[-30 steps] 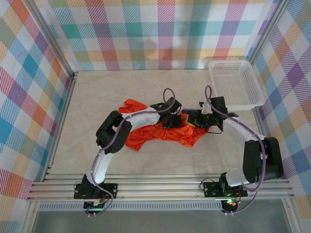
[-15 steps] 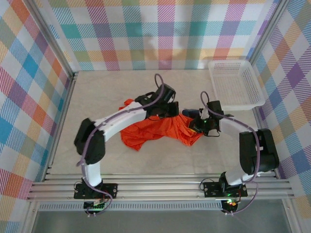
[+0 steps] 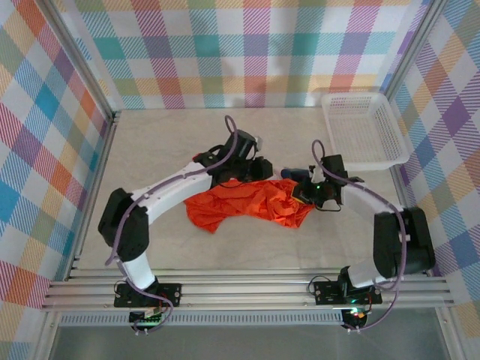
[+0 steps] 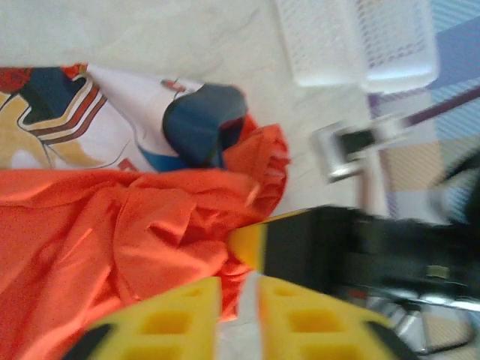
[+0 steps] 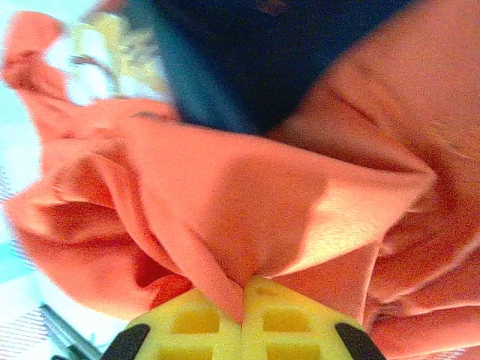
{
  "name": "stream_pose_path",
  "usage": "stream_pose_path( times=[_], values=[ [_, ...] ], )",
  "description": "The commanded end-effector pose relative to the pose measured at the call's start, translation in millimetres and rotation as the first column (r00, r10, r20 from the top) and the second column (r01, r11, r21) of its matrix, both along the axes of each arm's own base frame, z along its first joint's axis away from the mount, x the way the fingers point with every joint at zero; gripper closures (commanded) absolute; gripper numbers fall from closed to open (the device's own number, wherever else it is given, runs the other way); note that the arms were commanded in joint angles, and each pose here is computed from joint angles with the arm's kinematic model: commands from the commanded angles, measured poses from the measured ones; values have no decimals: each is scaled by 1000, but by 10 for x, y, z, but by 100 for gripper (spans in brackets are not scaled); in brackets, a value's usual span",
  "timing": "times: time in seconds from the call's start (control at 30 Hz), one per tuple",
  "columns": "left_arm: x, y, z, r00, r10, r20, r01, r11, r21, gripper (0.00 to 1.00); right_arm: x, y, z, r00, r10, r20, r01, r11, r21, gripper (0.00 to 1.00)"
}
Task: Fold the inside-out t-shirt
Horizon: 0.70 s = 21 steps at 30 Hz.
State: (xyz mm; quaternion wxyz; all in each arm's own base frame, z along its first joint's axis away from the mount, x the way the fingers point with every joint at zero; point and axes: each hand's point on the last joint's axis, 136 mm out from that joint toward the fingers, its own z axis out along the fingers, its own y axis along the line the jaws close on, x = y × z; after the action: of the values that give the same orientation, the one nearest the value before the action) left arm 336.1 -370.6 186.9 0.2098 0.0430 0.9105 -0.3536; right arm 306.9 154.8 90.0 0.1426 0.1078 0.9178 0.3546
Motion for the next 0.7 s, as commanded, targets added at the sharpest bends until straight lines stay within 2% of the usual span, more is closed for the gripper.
stream_pose_path(
  times=[0.0, 0.07, 0.2, 0.33, 0.47, 0.53, 0.57, 0.63, 0.67],
  values=[
    [-67, -2, -350, 996, -19, -91, 23, 999, 45, 60, -45, 181, 458, 988, 56, 147, -75, 989, 126, 100],
    [-62, -61, -447, 993, -20, -114, 24, 999, 34, 59, -81, 192, 570, 983, 54, 178, -81, 986, 146, 100],
    [-42, -170, -577, 989, -24, -145, 28, 999, 26, 64, -112, 185, 580, 983, 63, 172, -87, 987, 138, 100],
    [-28, -156, -735, 986, -6, -169, 17, 998, 63, 63, -94, 190, 578, 983, 59, 172, -84, 986, 143, 100],
    [-8, -239, -823, 982, -4, -188, 12, 999, 39, 62, -78, 198, 574, 984, 58, 169, -84, 986, 147, 100],
    [-24, -311, -886, 979, -8, -204, 14, 999, 31, 68, -75, 199, 553, 985, 58, 165, -83, 986, 147, 100],
    [8, -381, -873, 982, -12, -187, 14, 1000, 9, 76, -75, 199, 542, 985, 57, 163, -82, 986, 148, 100],
    [10, -430, -940, 981, -4, -194, 6, 1000, 11, 100, -83, 194, 514, 986, 55, 157, -78, 987, 144, 100],
    [3, -446, -967, 979, -4, -202, 5, 1000, 6, 100, -84, 182, 495, 987, 51, 155, -72, 988, 139, 100]
  ],
)
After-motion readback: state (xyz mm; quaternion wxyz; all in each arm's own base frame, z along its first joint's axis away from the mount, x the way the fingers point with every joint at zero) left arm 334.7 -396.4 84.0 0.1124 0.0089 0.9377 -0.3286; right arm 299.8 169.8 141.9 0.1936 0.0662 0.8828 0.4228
